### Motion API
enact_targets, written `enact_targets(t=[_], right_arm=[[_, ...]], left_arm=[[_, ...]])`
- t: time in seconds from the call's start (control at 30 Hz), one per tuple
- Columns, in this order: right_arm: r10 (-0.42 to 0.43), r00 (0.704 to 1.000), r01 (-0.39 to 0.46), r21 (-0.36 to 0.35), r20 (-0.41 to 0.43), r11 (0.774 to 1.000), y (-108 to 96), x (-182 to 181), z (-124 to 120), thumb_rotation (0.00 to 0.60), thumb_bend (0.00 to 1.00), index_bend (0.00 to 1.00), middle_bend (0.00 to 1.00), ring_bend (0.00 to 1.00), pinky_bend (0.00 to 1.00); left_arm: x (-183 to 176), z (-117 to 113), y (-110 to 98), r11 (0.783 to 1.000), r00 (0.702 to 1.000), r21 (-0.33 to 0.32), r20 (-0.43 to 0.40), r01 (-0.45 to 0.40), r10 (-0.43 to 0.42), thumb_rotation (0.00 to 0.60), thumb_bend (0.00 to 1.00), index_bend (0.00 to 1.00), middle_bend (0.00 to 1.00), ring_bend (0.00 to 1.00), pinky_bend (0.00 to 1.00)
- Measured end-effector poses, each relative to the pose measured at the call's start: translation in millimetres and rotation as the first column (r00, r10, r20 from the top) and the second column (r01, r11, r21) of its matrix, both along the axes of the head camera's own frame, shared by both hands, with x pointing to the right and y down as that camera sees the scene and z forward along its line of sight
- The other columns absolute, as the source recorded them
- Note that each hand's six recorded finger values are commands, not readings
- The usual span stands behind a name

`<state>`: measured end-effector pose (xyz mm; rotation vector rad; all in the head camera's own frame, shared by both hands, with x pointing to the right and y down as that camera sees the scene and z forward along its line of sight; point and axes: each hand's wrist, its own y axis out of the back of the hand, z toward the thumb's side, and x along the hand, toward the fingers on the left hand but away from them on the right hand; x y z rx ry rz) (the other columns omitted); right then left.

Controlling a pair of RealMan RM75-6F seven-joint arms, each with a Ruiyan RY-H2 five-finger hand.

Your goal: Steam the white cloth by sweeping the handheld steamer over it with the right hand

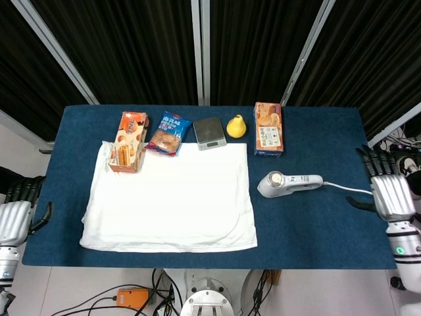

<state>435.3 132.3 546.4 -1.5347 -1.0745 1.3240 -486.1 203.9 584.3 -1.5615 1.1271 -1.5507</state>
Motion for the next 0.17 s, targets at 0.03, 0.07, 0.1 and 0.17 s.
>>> enact_targets(t=[0.03,0.07,0.1,0.17], right_arm=[[0.018,1.000,-0.018,0.016,0.000,1.000,9,8,-9,0.600,0.16,0.00,0.09,0.00,0.11],[0.030,1.000,-0.030,0.027,0.005,0.999,15,13,-16,0.600,0.16,0.00,0.09,0.00,0.10],[0.039,0.999,-0.040,0.035,0.012,0.999,21,18,-21,0.600,0.16,0.00,0.09,0.00,0.10],[0.054,0.998,-0.055,0.043,0.032,0.998,36,25,-28,0.600,0.16,0.00,0.09,0.00,0.10]], left_arm=[[-4,-4,3,1.000,1.000,0.012,0.001,0.011,-0.011,0.000,0.34,0.06,0.08,0.00,0.00],[-8,-8,6,0.999,1.000,0.026,0.001,0.022,-0.022,0.003,0.34,0.06,0.08,0.00,0.00],[-10,-11,9,0.999,1.000,0.038,0.002,0.027,-0.027,0.005,0.34,0.06,0.08,0.00,0.00],[-14,-19,16,0.997,0.999,0.066,0.004,0.038,-0.038,0.015,0.34,0.06,0.08,0.00,0.00]])
